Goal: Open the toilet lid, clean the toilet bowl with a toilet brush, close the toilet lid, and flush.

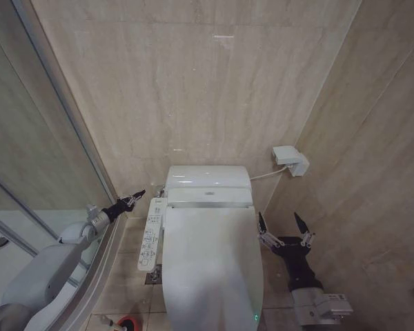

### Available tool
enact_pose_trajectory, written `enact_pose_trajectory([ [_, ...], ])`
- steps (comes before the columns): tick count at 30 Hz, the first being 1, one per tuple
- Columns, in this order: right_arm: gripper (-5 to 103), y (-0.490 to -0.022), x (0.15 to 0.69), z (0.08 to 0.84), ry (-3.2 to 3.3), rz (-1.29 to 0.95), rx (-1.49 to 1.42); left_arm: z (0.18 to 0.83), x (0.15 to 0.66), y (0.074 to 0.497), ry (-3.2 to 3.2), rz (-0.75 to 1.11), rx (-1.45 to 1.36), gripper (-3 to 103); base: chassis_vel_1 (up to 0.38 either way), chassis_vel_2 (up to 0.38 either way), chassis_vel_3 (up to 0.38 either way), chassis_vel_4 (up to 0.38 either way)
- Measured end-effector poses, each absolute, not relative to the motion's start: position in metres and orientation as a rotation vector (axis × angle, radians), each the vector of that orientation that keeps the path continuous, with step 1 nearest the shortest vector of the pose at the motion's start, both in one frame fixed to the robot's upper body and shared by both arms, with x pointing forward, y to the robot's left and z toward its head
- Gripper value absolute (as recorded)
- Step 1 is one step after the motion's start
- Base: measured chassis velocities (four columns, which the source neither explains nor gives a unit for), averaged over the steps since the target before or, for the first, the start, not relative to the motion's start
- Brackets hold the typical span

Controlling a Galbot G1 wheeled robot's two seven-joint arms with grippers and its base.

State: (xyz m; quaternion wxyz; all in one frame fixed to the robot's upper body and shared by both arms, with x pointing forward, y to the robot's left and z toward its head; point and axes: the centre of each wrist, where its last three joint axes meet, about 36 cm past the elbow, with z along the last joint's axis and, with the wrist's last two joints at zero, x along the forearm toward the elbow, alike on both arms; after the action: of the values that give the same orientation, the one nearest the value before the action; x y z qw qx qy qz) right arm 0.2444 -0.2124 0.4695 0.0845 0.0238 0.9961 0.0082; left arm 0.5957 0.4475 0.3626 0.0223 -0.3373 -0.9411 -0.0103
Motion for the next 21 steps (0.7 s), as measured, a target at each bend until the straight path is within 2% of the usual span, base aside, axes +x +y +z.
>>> enact_pose_trajectory([
  [21,100,-0.212,0.244,0.47,2.971,0.025,0.071,0.355,0.636,0.424,-2.865,-0.045,-1.104,0,0.0,0.0,0.0,0.0],
])
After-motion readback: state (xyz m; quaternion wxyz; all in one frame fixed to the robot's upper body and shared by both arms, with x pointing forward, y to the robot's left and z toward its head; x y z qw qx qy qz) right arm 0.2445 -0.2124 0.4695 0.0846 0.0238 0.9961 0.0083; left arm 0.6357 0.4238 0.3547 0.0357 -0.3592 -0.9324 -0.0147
